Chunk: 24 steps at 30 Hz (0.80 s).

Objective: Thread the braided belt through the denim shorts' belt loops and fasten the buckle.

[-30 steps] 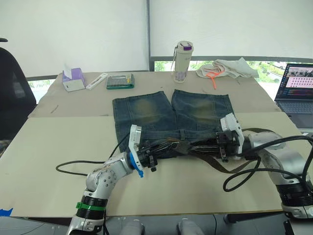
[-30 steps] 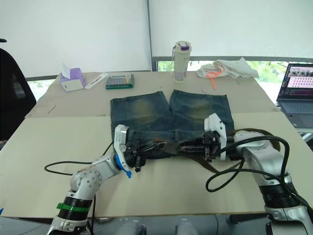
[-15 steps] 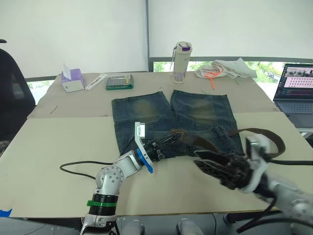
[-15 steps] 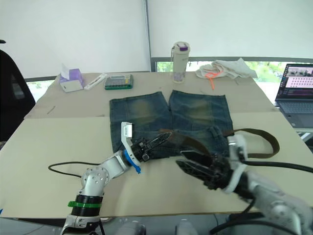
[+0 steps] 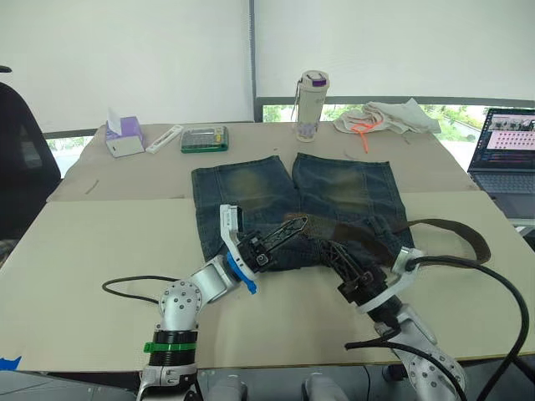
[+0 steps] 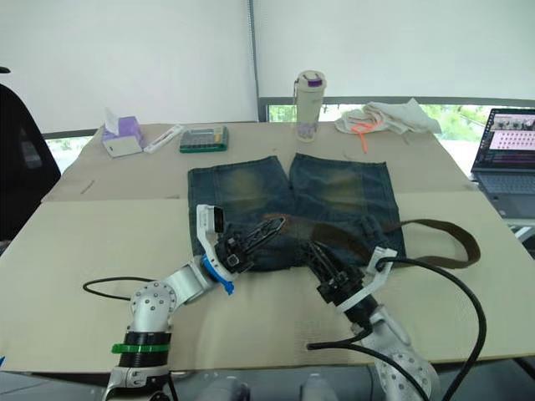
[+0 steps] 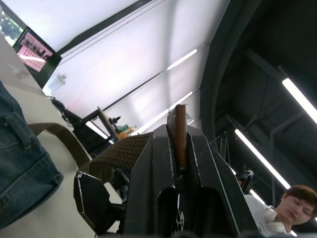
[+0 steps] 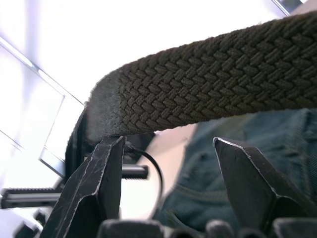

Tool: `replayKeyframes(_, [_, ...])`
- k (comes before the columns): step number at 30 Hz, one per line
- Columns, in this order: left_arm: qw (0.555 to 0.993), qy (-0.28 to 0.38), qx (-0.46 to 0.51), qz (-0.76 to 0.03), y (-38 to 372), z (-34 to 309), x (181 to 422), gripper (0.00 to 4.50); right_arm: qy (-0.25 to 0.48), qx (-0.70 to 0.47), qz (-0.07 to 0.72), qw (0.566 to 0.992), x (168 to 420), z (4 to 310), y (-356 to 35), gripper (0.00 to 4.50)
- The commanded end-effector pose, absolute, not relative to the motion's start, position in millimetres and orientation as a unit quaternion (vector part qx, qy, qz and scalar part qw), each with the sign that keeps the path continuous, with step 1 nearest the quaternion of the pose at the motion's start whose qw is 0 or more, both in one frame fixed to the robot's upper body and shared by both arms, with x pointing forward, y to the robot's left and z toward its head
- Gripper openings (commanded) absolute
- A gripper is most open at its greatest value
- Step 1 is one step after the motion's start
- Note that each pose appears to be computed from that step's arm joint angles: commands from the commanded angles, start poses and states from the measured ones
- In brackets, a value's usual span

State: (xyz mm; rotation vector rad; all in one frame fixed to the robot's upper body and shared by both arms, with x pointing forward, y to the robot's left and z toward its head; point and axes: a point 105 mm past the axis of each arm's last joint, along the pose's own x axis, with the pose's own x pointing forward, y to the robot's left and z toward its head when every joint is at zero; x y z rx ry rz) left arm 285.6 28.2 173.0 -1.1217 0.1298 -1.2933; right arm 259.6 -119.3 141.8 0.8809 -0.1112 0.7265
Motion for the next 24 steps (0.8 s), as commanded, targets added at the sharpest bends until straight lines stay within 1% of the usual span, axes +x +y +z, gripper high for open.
replayKeyframes(1, [0.649,0.050,-0.491,-0.579,28,180,283,0.00,-0.106,0.418,0.370,0.823,253,167,-121,3.16])
replayKeyframes(3, [0.649,0.050,-0.492,-0.578,28,180,284,0.00,-0.101,0.413,0.381,0.821,250,166,-117,3.16])
replayKeyframes(11, [0.651,0.052,-0.498,-0.570,27,178,286,0.00,-0.117,0.420,0.403,0.805,243,178,-117,3.16])
replayKeyframes(14, [0.652,0.051,-0.501,-0.567,28,177,288,0.00,-0.106,0.409,0.422,0.802,240,177,-113,3.16])
replayKeyframes(24, [0.651,0.053,-0.504,-0.564,27,175,289,0.00,-0.102,0.399,0.443,0.797,237,179,-113,3.16])
